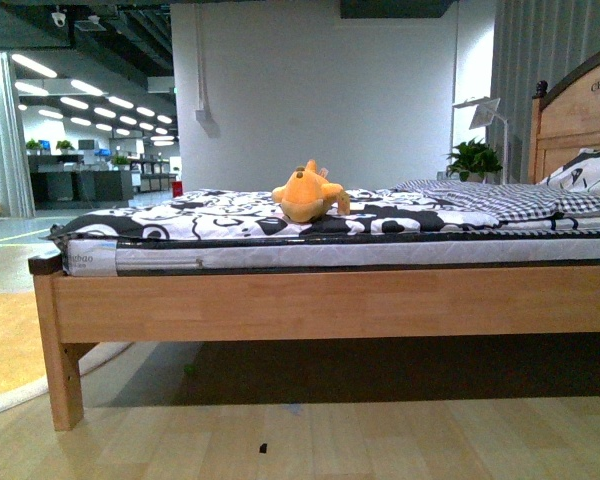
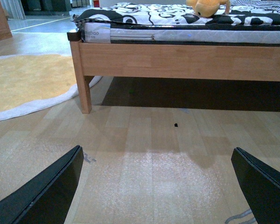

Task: Put away toys

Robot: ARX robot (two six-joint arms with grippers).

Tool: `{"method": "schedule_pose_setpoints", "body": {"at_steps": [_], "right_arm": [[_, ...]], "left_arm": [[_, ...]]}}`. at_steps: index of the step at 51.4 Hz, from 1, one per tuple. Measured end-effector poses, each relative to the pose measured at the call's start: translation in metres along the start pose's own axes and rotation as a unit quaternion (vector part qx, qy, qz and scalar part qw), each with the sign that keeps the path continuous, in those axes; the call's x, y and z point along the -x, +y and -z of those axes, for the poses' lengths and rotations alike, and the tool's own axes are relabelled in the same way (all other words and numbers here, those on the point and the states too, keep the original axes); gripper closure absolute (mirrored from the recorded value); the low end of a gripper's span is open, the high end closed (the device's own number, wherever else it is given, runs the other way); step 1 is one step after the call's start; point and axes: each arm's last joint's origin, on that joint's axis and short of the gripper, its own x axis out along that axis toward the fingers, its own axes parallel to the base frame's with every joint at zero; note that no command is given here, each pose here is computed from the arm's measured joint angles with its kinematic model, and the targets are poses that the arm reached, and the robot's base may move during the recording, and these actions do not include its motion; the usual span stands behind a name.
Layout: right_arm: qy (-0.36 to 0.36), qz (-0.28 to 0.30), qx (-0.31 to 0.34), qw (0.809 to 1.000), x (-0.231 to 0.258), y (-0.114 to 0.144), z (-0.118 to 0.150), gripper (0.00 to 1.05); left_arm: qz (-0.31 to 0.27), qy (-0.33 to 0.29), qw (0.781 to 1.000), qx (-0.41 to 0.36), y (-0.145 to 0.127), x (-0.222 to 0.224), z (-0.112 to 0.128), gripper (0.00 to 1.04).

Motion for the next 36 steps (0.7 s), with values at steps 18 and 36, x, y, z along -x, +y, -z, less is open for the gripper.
{"method": "schedule_pose_setpoints", "body": {"at_steps": [18,36], "right_arm": [[0.0,0.0,0.0,1.0,0.0,0.0,0.0,0.06],[0.0,0.0,0.0,1.0,0.0,0.0,0.0,0.06]], "left_arm": [[0.0,0.0,1.0,0.0,0.0,0.0,0.0,0.06],[0.0,0.0,1.0,0.0,0.0,0.0,0.0,0.06]]}}
